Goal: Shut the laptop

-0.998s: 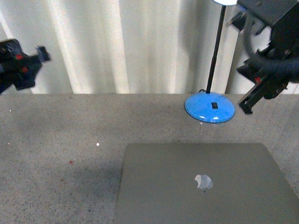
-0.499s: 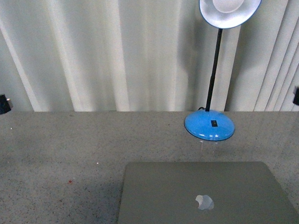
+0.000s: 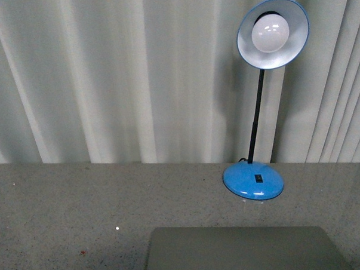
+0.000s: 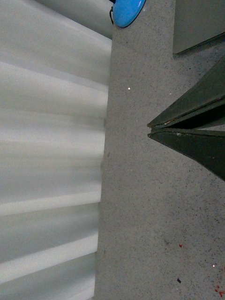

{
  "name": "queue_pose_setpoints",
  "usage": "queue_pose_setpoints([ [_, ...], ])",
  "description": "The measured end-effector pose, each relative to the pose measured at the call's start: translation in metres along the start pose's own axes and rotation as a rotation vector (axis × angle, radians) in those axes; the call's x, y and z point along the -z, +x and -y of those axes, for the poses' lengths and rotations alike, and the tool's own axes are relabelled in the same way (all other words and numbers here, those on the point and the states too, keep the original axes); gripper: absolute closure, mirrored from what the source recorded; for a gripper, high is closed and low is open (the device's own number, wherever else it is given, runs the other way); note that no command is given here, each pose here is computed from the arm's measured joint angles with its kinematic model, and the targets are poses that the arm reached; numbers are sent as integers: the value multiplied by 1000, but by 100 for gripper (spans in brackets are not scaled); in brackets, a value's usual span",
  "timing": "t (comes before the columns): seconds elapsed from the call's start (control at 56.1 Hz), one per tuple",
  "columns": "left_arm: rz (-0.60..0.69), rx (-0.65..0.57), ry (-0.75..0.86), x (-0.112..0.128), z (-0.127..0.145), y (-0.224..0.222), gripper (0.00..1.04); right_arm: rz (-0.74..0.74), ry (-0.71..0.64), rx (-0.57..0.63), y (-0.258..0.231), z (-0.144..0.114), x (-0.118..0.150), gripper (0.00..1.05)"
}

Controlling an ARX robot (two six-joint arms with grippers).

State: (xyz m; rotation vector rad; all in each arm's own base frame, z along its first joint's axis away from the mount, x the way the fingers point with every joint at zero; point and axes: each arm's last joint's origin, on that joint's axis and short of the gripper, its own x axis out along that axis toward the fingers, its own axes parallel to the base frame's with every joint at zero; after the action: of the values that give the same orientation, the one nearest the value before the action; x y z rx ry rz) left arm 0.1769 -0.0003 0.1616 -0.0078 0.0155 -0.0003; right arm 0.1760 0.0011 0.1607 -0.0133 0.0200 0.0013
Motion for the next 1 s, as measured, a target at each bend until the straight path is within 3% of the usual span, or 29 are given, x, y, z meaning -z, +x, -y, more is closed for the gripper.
queue_pose_setpoints([
  [0.998, 44, 1, 0, -13, 0, -54, 101, 29, 2, 0, -54, 1, -7, 102],
])
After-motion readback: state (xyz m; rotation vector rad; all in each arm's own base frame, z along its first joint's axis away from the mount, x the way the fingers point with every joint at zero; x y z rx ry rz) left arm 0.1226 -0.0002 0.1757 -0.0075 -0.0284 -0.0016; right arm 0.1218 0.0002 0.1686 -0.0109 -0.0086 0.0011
